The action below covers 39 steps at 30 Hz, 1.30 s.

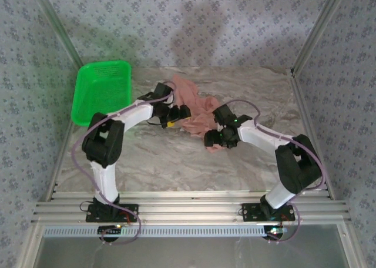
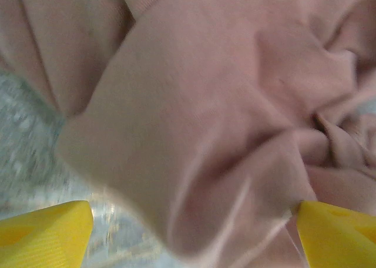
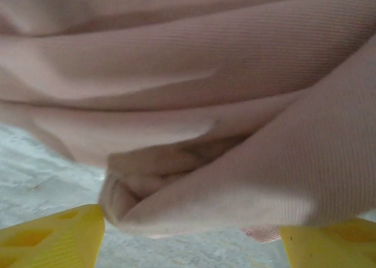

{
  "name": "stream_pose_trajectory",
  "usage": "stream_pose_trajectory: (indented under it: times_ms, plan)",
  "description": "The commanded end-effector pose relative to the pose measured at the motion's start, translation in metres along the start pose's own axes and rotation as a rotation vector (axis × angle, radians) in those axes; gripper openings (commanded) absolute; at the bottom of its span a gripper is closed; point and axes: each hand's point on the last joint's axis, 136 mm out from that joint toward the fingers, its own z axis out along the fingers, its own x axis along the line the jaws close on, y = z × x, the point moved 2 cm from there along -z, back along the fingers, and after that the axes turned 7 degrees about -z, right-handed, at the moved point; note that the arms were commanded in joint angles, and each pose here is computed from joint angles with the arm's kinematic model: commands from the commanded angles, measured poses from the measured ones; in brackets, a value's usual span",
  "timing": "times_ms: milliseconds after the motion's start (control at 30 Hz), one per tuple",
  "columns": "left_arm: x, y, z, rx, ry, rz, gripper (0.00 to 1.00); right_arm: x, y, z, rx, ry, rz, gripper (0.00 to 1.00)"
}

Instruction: Fold and stack the t-shirts

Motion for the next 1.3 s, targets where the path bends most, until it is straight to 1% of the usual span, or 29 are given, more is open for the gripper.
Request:
stream_pose_trajectory:
  times_ms: [0, 67, 100, 133, 200, 233, 267, 333, 433, 467, 533, 567, 633, 733, 833, 933, 1000, 1067, 1167, 1233, 1267]
  plan:
    - [-0.015, 0.016, 0.017, -0.039, -0.006, -0.024, 0.88, -0.008, 0.018, 0.004, -0.073, -0.066, 0.05, 0.72]
    - [-0.011, 0.018, 0.035, -0.021, 0.024, -0.044, 0.83, -0.006, 0.024, 0.007, -0.07, -0.07, 0.05, 0.54]
    - [-0.009, 0.019, 0.042, -0.01, 0.032, -0.055, 0.73, -0.004, 0.026, 0.009, -0.06, -0.061, 0.05, 0.41]
    - [-0.006, 0.02, 0.047, -0.002, 0.046, -0.065, 0.54, -0.001, 0.028, 0.008, -0.054, -0.041, 0.046, 0.28]
    - [-0.002, 0.024, 0.045, -0.006, 0.056, -0.079, 0.13, 0.008, 0.031, -0.002, -0.064, 0.003, 0.03, 0.11]
    - [-0.004, 0.029, 0.036, -0.022, 0.05, -0.077, 0.0, 0.014, 0.033, -0.013, -0.085, 0.036, 0.02, 0.05]
    - [-0.006, 0.034, 0.022, -0.05, 0.049, -0.064, 0.0, 0.021, 0.036, -0.028, -0.116, 0.078, 0.003, 0.0]
    - [-0.017, 0.043, -0.017, -0.12, 0.046, -0.02, 0.0, 0.033, 0.038, -0.062, -0.179, 0.16, -0.027, 0.0]
    - [-0.044, 0.051, -0.094, -0.264, 0.018, 0.074, 0.0, 0.049, 0.034, -0.123, -0.257, 0.303, -0.075, 0.0]
    - [-0.054, 0.051, -0.123, -0.318, 0.007, 0.112, 0.0, 0.051, 0.027, -0.143, -0.264, 0.337, -0.081, 0.0]
    - [-0.065, 0.05, -0.167, -0.409, -0.009, 0.145, 0.0, 0.05, 0.02, -0.177, -0.305, 0.381, -0.076, 0.0]
    - [-0.071, 0.049, -0.187, -0.44, -0.024, 0.158, 0.0, 0.048, 0.018, -0.192, -0.333, 0.408, -0.064, 0.0]
    - [-0.079, 0.046, -0.211, -0.468, -0.045, 0.177, 0.0, 0.043, 0.015, -0.213, -0.373, 0.459, -0.033, 0.0]
    - [-0.085, 0.043, -0.229, -0.449, -0.054, 0.193, 0.0, 0.022, 0.011, -0.225, -0.408, 0.461, 0.028, 0.0]
    - [-0.096, 0.045, -0.247, -0.47, -0.049, 0.228, 0.0, -0.003, 0.008, -0.226, -0.417, 0.455, 0.129, 0.0]
    - [-0.11, 0.049, -0.271, -0.504, -0.051, 0.263, 0.0, -0.01, 0.004, -0.237, -0.409, 0.512, 0.172, 0.0]
    - [-0.116, 0.05, -0.278, -0.509, -0.05, 0.279, 0.0, -0.014, -0.003, -0.242, -0.39, 0.509, 0.174, 0.0]
    - [-0.118, 0.05, -0.273, -0.49, -0.053, 0.289, 0.0, -0.02, -0.013, -0.238, -0.346, 0.486, 0.19, 0.0]
    - [-0.113, 0.047, -0.247, -0.43, -0.045, 0.284, 0.0, -0.036, -0.027, -0.216, -0.256, 0.432, 0.271, 0.0]
    - [-0.11, 0.042, -0.234, -0.394, -0.032, 0.282, 0.0, -0.041, -0.032, -0.209, -0.217, 0.441, 0.316, 0.0]
    - [-0.111, 0.038, -0.232, -0.388, -0.028, 0.29, 0.0, -0.038, -0.032, -0.212, -0.227, 0.464, 0.308, 0.0]
